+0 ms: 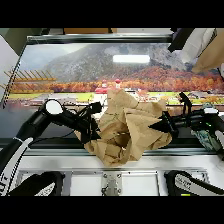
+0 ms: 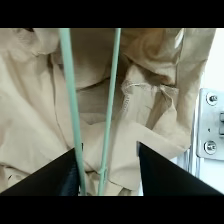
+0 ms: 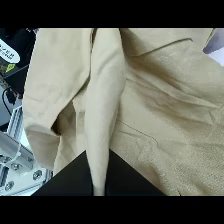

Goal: Fold the clothes and pants, and hang the long-sleeved shirts on hangers.

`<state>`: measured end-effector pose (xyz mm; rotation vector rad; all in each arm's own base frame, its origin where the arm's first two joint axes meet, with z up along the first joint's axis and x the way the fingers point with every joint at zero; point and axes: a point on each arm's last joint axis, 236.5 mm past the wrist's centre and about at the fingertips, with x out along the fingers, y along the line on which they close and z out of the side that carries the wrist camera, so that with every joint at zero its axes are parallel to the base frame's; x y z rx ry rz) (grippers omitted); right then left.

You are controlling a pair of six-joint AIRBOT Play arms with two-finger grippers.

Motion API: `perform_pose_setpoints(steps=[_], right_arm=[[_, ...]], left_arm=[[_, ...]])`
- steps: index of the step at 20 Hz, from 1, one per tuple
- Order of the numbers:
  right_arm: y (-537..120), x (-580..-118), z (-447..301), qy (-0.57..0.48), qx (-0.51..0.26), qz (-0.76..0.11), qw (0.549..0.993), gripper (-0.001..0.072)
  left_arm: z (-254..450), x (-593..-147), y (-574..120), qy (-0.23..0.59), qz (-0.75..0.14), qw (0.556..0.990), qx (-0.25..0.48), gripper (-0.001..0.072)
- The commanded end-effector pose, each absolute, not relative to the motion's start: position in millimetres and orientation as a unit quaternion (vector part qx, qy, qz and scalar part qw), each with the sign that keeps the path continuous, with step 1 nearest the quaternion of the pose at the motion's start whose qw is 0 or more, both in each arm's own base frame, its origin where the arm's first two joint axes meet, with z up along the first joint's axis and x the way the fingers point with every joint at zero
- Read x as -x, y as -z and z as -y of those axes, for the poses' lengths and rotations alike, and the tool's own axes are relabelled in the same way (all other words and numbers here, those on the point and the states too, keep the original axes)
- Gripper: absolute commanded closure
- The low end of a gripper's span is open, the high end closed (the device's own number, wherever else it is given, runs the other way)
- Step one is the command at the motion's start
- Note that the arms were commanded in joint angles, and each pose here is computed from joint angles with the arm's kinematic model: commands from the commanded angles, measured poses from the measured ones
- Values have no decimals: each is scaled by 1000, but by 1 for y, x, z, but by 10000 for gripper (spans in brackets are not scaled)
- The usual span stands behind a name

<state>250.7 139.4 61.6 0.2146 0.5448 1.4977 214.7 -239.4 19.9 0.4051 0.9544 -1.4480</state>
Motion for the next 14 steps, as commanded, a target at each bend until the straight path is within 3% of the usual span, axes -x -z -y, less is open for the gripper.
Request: perform_pose_setpoints(steps=[1,6,9,13,14], right_arm=[[-62,-251,-139,-671,-96,-244,694,704],[-65,-254,-140,-666,-95,-237,700,705],[-87,-274,-142,-633,-96,-207,740,706],[-131,-295,-143,-588,-89,-143,791,706],[-139,-297,-142,-578,-82,-133,801,706]], left_arm=[[228,-225,-32,607,-417,657,-162,360],[187,-272,-59,494,-418,757,-93,361],[150,-293,-89,405,-399,821,-54,362],[101,-280,-83,259,-463,847,-24,358],[104,-272,-78,252,-473,844,-12,184]])
